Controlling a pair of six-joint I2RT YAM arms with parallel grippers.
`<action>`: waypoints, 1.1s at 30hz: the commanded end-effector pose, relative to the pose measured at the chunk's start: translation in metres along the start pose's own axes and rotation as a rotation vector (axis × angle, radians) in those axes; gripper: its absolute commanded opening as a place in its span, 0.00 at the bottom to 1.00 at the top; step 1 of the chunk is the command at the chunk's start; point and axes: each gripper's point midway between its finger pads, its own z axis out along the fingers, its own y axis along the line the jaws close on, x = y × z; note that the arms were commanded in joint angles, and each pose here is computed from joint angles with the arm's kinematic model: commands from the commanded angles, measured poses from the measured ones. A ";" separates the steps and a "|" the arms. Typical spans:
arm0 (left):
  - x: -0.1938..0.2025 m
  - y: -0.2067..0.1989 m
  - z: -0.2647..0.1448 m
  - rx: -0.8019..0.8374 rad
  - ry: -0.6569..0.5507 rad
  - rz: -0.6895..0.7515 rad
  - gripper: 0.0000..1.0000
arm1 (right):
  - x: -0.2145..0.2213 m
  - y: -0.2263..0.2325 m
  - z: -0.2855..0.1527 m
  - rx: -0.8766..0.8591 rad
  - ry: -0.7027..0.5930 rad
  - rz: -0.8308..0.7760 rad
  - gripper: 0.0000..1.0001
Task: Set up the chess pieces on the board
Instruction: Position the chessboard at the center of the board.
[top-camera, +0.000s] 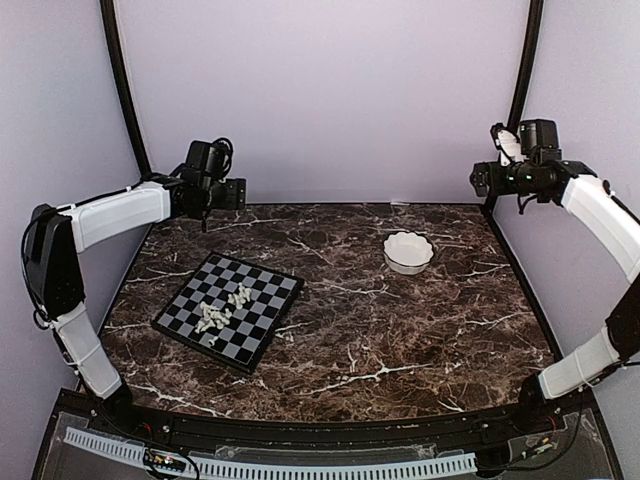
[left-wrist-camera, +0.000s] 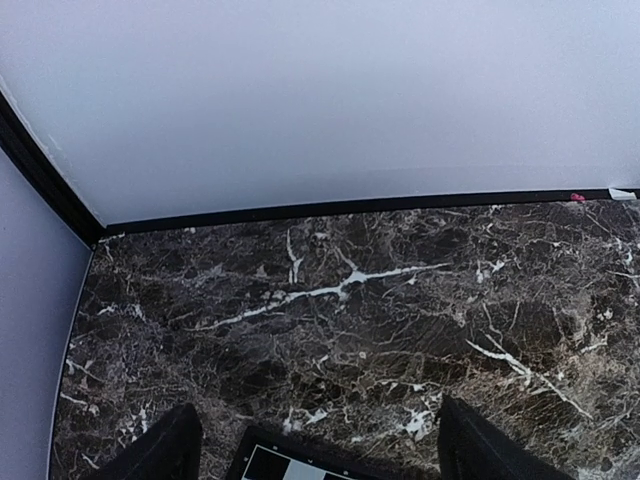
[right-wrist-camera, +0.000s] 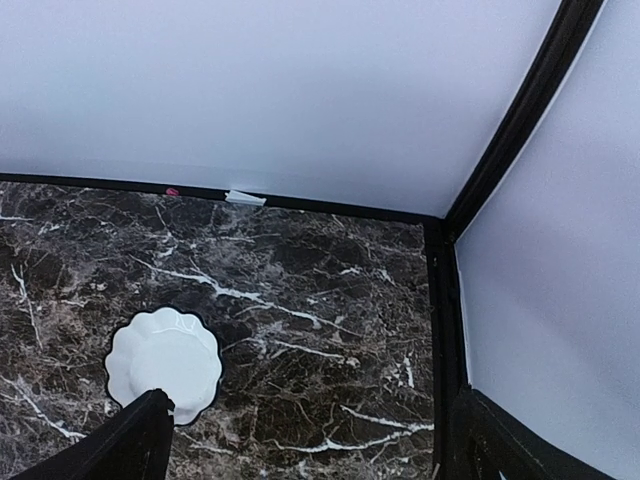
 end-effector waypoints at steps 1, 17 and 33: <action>0.002 0.016 -0.021 0.040 0.031 -0.072 0.82 | 0.007 -0.017 -0.013 0.047 -0.009 0.012 0.99; 0.059 0.068 -0.088 -0.001 0.248 -0.333 0.70 | 0.020 0.021 -0.034 -0.234 -0.031 -0.154 0.96; 0.235 0.087 -0.139 -0.260 0.719 -0.754 0.86 | 0.059 0.157 -0.048 -0.751 0.078 -0.421 0.91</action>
